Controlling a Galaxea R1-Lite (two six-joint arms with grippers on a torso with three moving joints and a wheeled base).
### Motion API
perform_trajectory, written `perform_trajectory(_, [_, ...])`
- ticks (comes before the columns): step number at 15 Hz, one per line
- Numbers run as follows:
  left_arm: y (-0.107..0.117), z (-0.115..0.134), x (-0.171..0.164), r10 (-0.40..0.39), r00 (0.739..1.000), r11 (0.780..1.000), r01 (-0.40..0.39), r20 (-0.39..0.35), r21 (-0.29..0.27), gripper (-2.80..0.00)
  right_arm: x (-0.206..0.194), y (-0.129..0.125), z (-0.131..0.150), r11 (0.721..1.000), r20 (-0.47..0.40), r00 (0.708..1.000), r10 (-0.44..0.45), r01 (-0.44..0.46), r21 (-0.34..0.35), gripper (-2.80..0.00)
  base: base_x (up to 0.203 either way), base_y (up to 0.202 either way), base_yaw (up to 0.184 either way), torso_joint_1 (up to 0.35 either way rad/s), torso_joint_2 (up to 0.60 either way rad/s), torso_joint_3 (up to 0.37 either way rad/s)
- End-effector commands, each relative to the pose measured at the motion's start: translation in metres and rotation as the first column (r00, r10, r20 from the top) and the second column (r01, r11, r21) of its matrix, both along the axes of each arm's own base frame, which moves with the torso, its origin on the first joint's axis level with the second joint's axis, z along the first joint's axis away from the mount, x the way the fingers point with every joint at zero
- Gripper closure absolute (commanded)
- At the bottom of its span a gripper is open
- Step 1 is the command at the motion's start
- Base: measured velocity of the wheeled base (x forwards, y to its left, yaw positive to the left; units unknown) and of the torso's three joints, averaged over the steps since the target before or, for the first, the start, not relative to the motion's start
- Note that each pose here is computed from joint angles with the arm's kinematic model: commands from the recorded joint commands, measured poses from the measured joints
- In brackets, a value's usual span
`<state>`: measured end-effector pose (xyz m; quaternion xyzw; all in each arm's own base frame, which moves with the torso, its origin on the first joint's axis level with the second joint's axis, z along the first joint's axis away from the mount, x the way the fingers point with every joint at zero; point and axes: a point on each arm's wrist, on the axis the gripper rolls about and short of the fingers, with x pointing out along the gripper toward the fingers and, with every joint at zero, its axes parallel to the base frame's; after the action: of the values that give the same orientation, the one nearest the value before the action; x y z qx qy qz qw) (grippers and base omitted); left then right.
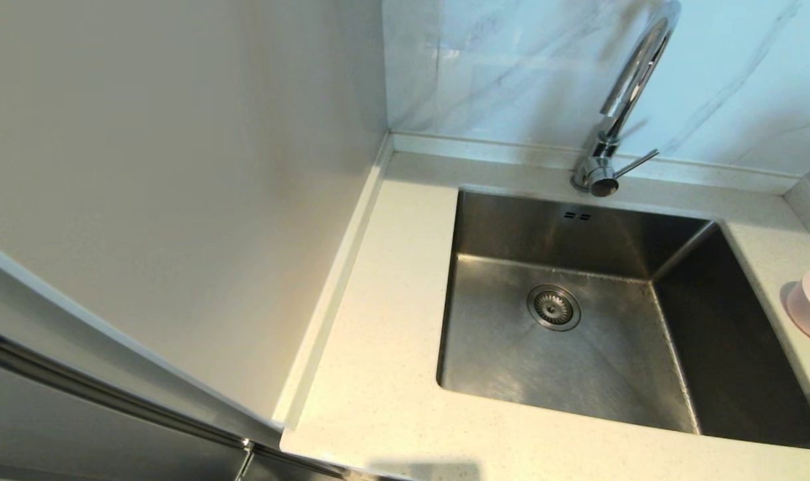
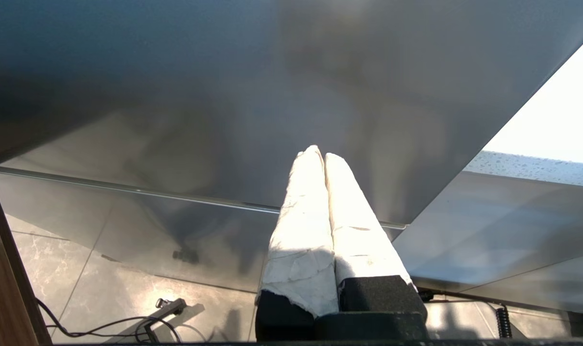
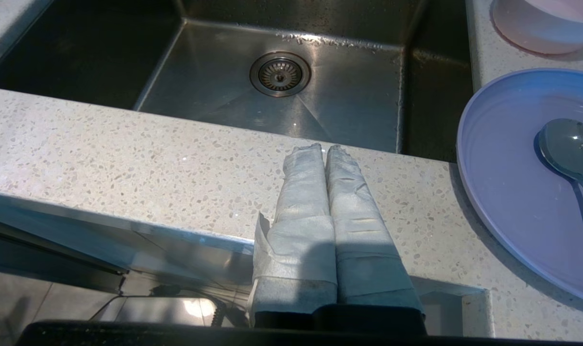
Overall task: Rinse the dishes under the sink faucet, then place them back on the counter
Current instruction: Turn on the faucet
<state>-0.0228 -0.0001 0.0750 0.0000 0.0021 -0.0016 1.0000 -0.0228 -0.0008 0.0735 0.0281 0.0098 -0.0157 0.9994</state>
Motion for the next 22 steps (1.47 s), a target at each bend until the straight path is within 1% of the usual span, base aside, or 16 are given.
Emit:
perform_trajectory(1, [0.0, 0.0, 0.0, 0.0, 1.0, 1.0, 0.0, 0.0, 0.0, 0.0, 0.001, 0.0, -0.002, 1.0, -0.01, 1.0, 0.0, 0.0, 0.001, 0.0, 0.0, 0.0, 0.0, 0.0, 0.0, 0.0])
perform_trajectory(4, [0.0, 0.0, 0.0, -0.001, 1.0, 1.0, 0.001, 0.0, 0.0, 0.0, -0.001, 0.0, 0.0, 1.0, -0.016, 1.0, -0.006, 0.006, 0.001, 0.0, 0.0, 0.0, 0.0, 0.0, 0.0, 0.0])
perform_trajectory(5, [0.0, 0.0, 0.0, 0.0, 1.0, 1.0, 0.0, 0.0, 0.0, 0.0, -0.002, 0.0, 0.009, 1.0, 0.002, 1.0, -0.008, 0.008, 0.003, 0.0, 0.0, 0.0, 0.0, 0.0, 0.0, 0.0])
perform_trajectory(6, [0.0, 0.0, 0.0, 0.0, 1.0, 1.0, 0.0, 0.0, 0.0, 0.0, -0.004, 0.0, 0.028, 1.0, 0.022, 1.0, -0.01, 0.01, 0.011, 0.0, 0.0, 0.0, 0.0, 0.0, 0.0, 0.0])
perform_trajectory(7, [0.0, 0.0, 0.0, 0.0, 1.0, 1.0, 0.0, 0.0, 0.0, 0.0, -0.003, 0.0, 0.048, 1.0, 0.021, 1.0, -0.012, 0.011, 0.026, 0.0, 0.0, 0.0, 0.0, 0.0, 0.0, 0.0])
perform_trajectory(11, [0.0, 0.0, 0.0, -0.001, 1.0, 1.0, 0.001, 0.0, 0.0, 0.0, 0.02, 0.0, 0.123, 0.998, -0.018, 1.0, -0.017, 0.018, 0.052, 0.0, 0.0, 0.0, 0.0, 0.0, 0.0, 0.0])
perform_trajectory(13, [0.0, 0.0, 0.0, 0.0, 1.0, 1.0, 0.0, 0.0, 0.0, 0.0, 0.04, 0.0, 0.154, 0.998, -0.079, 0.997, -0.019, 0.024, 0.053, 0.0, 0.0, 0.0, 0.0, 0.0, 0.0, 0.0])
perform_trajectory(14, [0.0, 0.0, 0.0, 0.0, 1.0, 1.0, 0.0, 0.0, 0.0, 0.0, 0.052, 0.0, 0.167, 0.998, -0.144, 0.989, -0.023, 0.031, 0.051, 0.0, 0.0, 0.0, 0.0, 0.0, 0.0, 0.0])
perform_trajectory(16, [0.0, 0.0, 0.0, 0.0, 1.0, 1.0, 0.0, 0.0, 0.0, 0.0, 0.078, 0.0, 0.185, 0.998, -0.284, 0.958, -0.029, 0.043, 0.044, 0.0, 0.0, 0.0, 0.0, 0.0, 0.0, 0.0])
perform_trajectory(17, [0.0, 0.0, 0.0, 0.0, 1.0, 1.0, 0.0, 0.0, 0.0, 0.0, 0.094, -0.001, 0.194, 0.998, -0.332, 0.943, -0.032, 0.048, 0.041, 0.0, 0.0, 0.0, 0.0, 0.0, 0.0, 0.0])
perform_trajectory(18, [0.0, 0.0, 0.0, 0.0, 1.0, 1.0, 0.0, 0.0, 0.0, 0.0, 0.109, 0.0, 0.205, 0.998, -0.353, 0.935, -0.031, 0.048, 0.04, 0.0, 0.0, 0.0, 0.0, 0.0, 0.0, 0.0])
perform_trajectory(19, [0.0, 0.0, 0.0, 0.0, 1.0, 1.0, 0.0, 0.0, 0.0, 0.0, 0.123, 0.0, 0.217, 0.998, -0.357, 0.934, -0.025, 0.043, 0.042, 0.0, 0.0, 0.0, 0.0, 0.0, 0.0, 0.0])
perform_trajectory(21, [0.0, 0.0, 0.0, 0.0, 1.0, 1.0, 0.0, 0.0, 0.0, 0.0, 0.155, 0.004, 0.238, 0.999, -0.345, 0.938, 0.028, -0.012, 0.048, 0.0, 0.0, 0.0, 0.0, 0.0, 0.0, 0.0])
perform_trajectory(22, [0.0, 0.0, 0.0, 0.0, 1.0, 1.0, 0.0, 0.0, 0.0, 0.0, 0.172, 0.007, 0.244, 0.998, -0.338, 0.94, 0.046, -0.033, 0.044, 0.0, 0.0, 0.0, 0.0, 0.0, 0.0, 0.0])
